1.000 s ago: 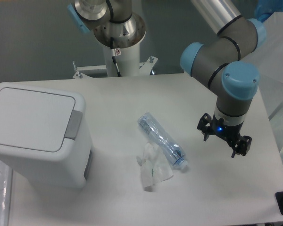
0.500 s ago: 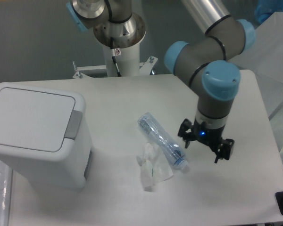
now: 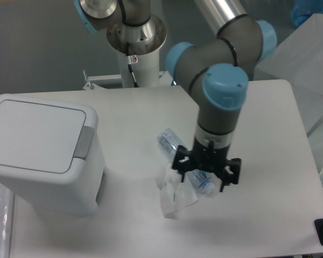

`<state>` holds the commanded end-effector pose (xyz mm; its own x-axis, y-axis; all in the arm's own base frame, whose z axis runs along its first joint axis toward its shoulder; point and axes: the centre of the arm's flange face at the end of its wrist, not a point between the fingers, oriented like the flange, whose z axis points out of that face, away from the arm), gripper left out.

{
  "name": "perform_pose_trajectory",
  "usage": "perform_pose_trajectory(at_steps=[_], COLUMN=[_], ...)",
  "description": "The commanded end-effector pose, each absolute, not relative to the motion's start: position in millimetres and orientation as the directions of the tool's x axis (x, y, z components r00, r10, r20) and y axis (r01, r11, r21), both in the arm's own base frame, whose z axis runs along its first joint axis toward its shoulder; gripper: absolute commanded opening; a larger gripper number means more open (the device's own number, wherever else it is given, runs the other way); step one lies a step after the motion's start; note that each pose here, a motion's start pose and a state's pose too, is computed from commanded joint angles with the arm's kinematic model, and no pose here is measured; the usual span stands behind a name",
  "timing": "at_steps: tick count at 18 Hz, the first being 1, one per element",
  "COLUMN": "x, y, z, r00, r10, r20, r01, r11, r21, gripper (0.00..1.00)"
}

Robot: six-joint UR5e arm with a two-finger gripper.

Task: Open the trash can
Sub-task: 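Move the gripper from the bottle area toward the white trash can, then position the open gripper over the trash can lid's front edge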

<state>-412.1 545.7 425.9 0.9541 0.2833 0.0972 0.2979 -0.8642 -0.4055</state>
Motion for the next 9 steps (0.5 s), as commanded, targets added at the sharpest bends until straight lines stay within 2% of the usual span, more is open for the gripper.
perform_pose_trajectory(at_steps=[5, 9], x=[-384, -359], y=[546, 535], z=[477, 517], r00=[0.911, 0.920], r10=[0.288, 0.266], r20=[0.295, 0.289], r01=[0.405, 0.388], r11=[-0.754, -0.721], r21=[-0.517, -0.573], gripper=[1.00, 1.00])
